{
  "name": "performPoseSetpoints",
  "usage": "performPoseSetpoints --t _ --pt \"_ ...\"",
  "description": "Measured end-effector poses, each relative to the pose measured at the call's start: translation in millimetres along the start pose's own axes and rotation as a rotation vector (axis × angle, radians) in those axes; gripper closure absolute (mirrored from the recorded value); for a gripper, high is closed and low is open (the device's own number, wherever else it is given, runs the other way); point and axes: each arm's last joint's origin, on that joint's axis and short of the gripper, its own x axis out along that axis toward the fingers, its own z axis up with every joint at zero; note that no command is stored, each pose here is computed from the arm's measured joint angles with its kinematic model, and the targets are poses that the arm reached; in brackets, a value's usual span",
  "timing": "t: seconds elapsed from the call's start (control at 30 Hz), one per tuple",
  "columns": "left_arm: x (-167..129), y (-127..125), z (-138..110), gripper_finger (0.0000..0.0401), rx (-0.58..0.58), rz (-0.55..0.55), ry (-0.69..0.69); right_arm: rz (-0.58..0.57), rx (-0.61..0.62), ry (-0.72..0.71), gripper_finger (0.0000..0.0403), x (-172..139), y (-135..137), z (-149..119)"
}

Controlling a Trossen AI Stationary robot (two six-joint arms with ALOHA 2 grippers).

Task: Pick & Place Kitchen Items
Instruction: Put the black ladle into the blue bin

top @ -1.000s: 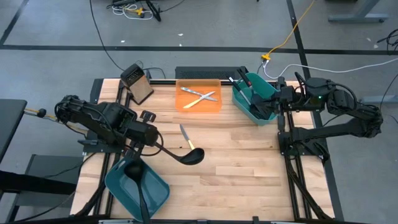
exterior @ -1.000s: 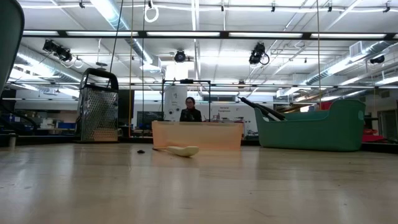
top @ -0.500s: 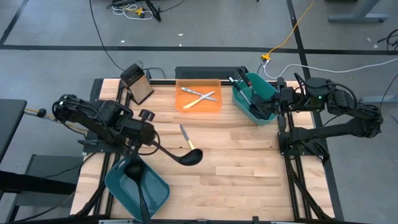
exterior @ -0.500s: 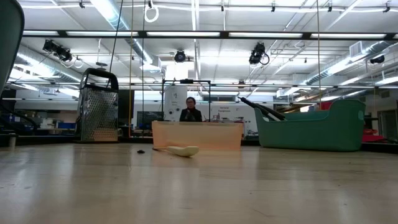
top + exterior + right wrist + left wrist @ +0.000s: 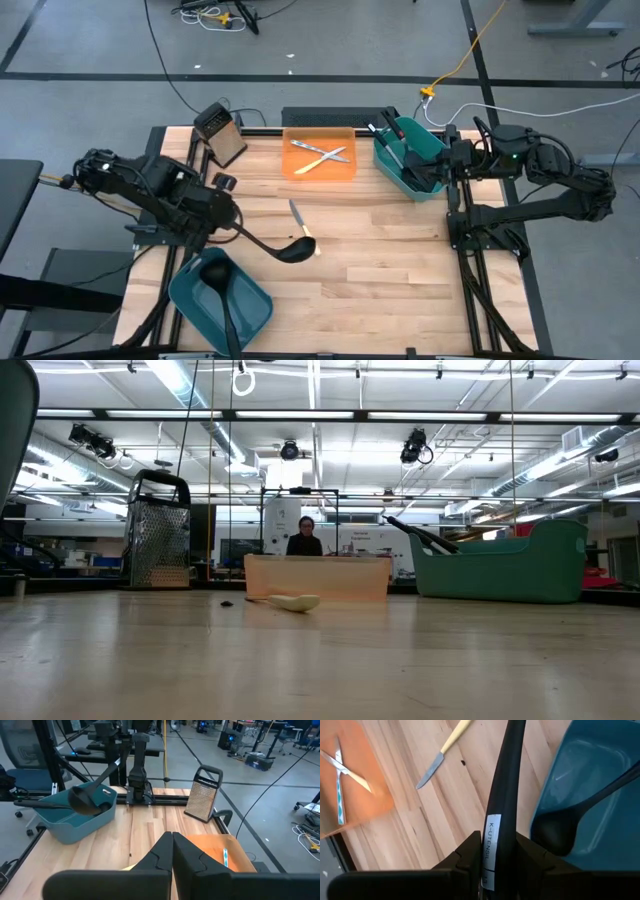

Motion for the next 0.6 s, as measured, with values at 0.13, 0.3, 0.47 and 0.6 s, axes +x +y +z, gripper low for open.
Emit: performPoseSetpoints --t 0.13,0.3,0.47,0.6 --pt "-2.4 -1.3 -13.0 0.0312 -0.027 -0.014 -0.011 0.000 0.001 0.001 0.0398 0.3 0.0 0.0" --pt "-6.6 -3.1 -28.0 0.0316 -0.036 -0.046 -0.035 0.001 0.001 0.009 0.0398 2.8 0.0 -0.2" --pt "-4.4 -7.9 -35.2 0.0320 -0.036 -0.110 -0.036 0.001 0.001 0.013 0.0398 4.3 0.0 -0.3" --pt "-5.9 -13.0 -41.3 0.0320 -0.041 -0.175 -0.045 0.001 0.002 0.021 0.0398 6.7 -0.1 -0.5"
